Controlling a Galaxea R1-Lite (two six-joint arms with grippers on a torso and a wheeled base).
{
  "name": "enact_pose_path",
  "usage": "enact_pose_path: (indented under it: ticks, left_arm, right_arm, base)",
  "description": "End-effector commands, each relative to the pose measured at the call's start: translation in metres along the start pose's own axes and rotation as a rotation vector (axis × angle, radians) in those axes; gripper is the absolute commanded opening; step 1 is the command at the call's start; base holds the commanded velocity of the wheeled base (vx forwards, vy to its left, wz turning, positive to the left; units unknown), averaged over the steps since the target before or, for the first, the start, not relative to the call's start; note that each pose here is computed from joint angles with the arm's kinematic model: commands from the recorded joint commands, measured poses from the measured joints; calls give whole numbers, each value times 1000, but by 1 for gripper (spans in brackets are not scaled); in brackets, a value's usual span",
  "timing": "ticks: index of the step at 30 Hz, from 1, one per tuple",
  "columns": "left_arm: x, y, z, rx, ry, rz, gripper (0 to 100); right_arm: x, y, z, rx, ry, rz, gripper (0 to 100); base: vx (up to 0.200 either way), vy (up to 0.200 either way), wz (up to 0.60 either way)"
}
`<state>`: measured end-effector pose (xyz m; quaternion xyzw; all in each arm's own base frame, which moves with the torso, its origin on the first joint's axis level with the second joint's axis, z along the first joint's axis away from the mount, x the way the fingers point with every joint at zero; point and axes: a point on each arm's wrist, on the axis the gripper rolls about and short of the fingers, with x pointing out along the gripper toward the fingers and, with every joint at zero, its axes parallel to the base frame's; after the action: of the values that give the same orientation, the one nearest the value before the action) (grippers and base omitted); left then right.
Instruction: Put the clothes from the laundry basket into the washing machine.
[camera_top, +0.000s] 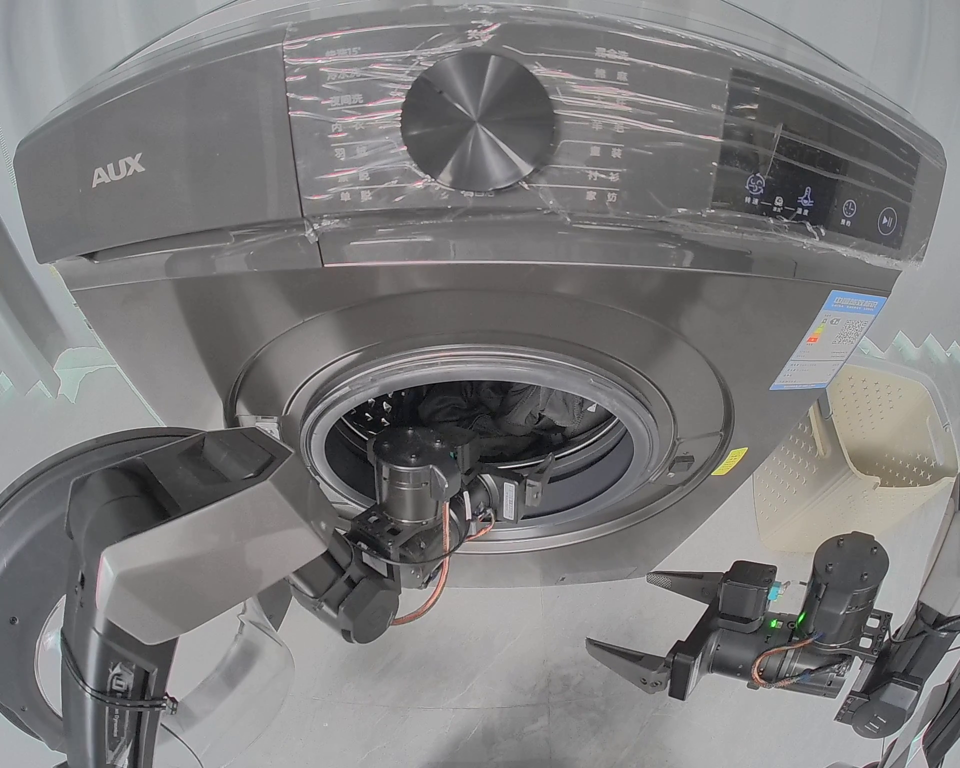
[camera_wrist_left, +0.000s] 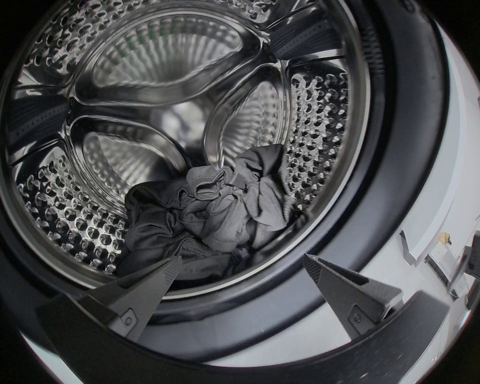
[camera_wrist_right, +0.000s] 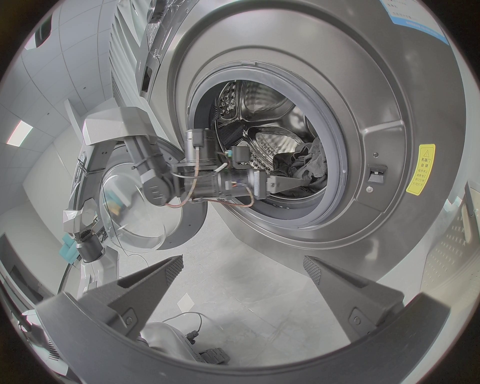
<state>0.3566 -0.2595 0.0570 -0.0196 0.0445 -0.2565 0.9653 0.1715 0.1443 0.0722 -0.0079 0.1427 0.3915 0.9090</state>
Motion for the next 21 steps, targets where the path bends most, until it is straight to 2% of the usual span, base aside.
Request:
enact_pose_path:
  ticks: [1,5,8,10,12,15,19,21]
  left_arm:
    - [-48,-20,17,14,-23,-73,100]
    - [-75,-33,15,1,-13,-122,100]
    - [-88,-37,11,-6,-3,-142,100]
    - [-108,-43,3,-25,11,-174,100]
    - [-118,-45,2,-34,-8,-188,100]
    - [-132,-41,14,-44,-27,-176,100]
    - [-161,-32,31,-71,-44,-164,100]
    - [-171,-29,36,-72,-49,-163,100]
  right_arm:
    - [-5,0,-1,2,4,-3,100]
    - [-10,-1,-2,7,8,-12,100]
    - [-12,-2,0,7,0,-14,100]
    - [-15,-3,0,9,-1,-20,100]
    - [-17,-3,-2,11,7,-25,100]
    - [-18,-3,0,10,-1,-28,100]
    - [-28,-1,11,-2,-63,-43,100]
    - [-33,0,15,-6,-85,-57,100]
  base:
    - [0,0,0]
    - [0,0,0]
    - [0,0,0]
    - [0,0,0]
    - [0,0,0]
    - [0,0,0]
    - [0,0,0]
    - [0,0,0]
